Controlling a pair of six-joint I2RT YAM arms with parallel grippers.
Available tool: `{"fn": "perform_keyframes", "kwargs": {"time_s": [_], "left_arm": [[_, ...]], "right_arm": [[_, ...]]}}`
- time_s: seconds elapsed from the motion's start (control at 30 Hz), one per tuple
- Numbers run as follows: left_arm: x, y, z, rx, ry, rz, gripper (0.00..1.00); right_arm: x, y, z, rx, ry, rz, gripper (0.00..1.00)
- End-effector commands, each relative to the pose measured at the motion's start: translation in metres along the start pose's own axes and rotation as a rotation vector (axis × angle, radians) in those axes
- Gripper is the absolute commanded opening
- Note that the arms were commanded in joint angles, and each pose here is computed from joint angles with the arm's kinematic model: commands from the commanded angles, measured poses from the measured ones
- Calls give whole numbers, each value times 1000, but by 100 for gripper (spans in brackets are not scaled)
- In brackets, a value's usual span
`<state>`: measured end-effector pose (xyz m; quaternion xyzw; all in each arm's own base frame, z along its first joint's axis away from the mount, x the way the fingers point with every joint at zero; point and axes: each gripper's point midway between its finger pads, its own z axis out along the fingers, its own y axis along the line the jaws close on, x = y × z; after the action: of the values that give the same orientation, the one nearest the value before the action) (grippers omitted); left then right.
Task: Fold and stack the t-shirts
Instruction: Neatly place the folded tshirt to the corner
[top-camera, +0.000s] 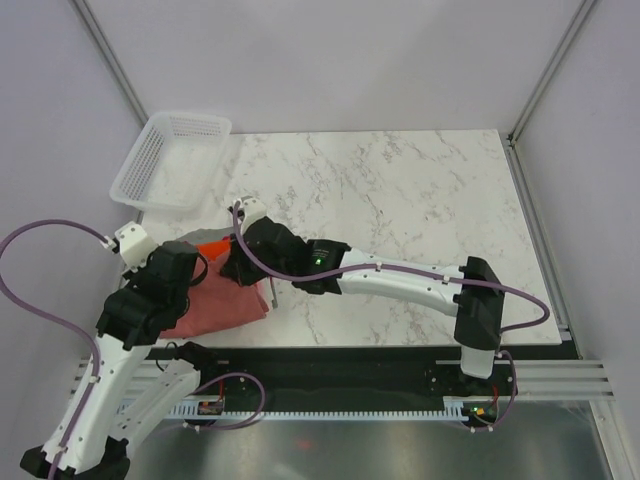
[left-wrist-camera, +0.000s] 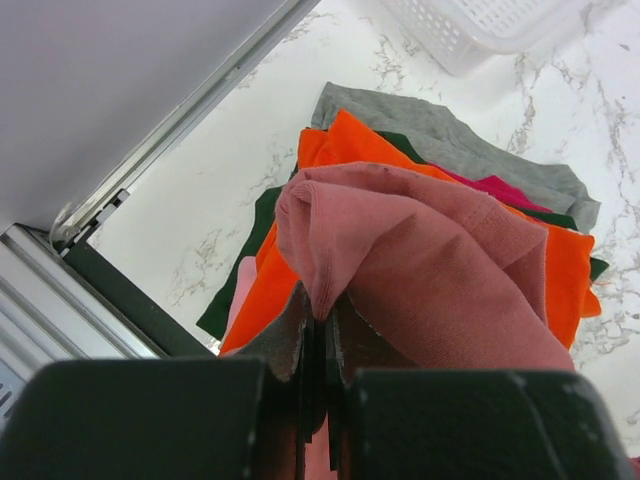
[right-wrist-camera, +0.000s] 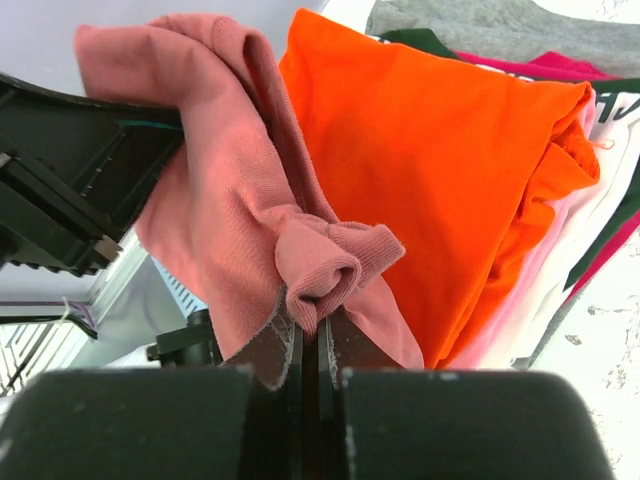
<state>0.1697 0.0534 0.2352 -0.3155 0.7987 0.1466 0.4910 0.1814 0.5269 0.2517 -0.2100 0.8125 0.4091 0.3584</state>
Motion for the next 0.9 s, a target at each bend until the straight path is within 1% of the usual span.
{"fn": "perform_keyframes", "kwargs": {"time_s": [0.0,0.13,0.17,0.23,0.27,0.33,0.37,0.47,0.57,0.6,0.63,0.67,0.7,0.73,0.83,0.87], "left_arm": [[-20,0,6,-42,-89,-103,2],[-31,-5,16,-47,-111,-75,2],[-32,1,21,-79,-110,-81,2],[-28,-5,32,-64,-64,-56,2],[-30,-6,41,-53,-44,-99,2],[-25,-4,57,-55,4,-93,2],[-25,-6,65,-33,27,-133,2],[-14,-18,82,-4,102,-137,2],[-9,-17,97,-28,165,-149,2],[-13,-22,105,-19,187,-188,10],[-9,-23,109,-21,207,-183,10],[-15,-25,111,-23,204,-191,52],[-13,-25,116,-34,219,-192,90],[-14,-25,118,-38,224,-198,99],[-15,-31,122,-16,245,-201,100],[-19,-29,120,-20,226,-208,100]], "right_arm": [[-12,7,4,-9,-35,-5,0],[-12,2,14,3,-34,-9,0],[-15,-1,15,10,-39,-6,0],[-18,-9,22,19,-42,-2,0],[-21,-11,24,21,-44,3,0],[-26,-19,31,20,-48,9,0],[-28,-23,34,24,-51,11,0],[-36,-40,47,42,-53,20,1],[-42,-58,62,53,-49,49,2],[-39,-78,78,69,-46,70,15],[-40,-77,78,68,-49,74,31],[-39,-84,84,80,-52,80,49],[-40,-90,87,97,-59,85,62],[-41,-94,89,110,-66,88,76],[-46,-108,86,143,-80,87,82],[-54,-105,78,140,-95,85,83]]}}
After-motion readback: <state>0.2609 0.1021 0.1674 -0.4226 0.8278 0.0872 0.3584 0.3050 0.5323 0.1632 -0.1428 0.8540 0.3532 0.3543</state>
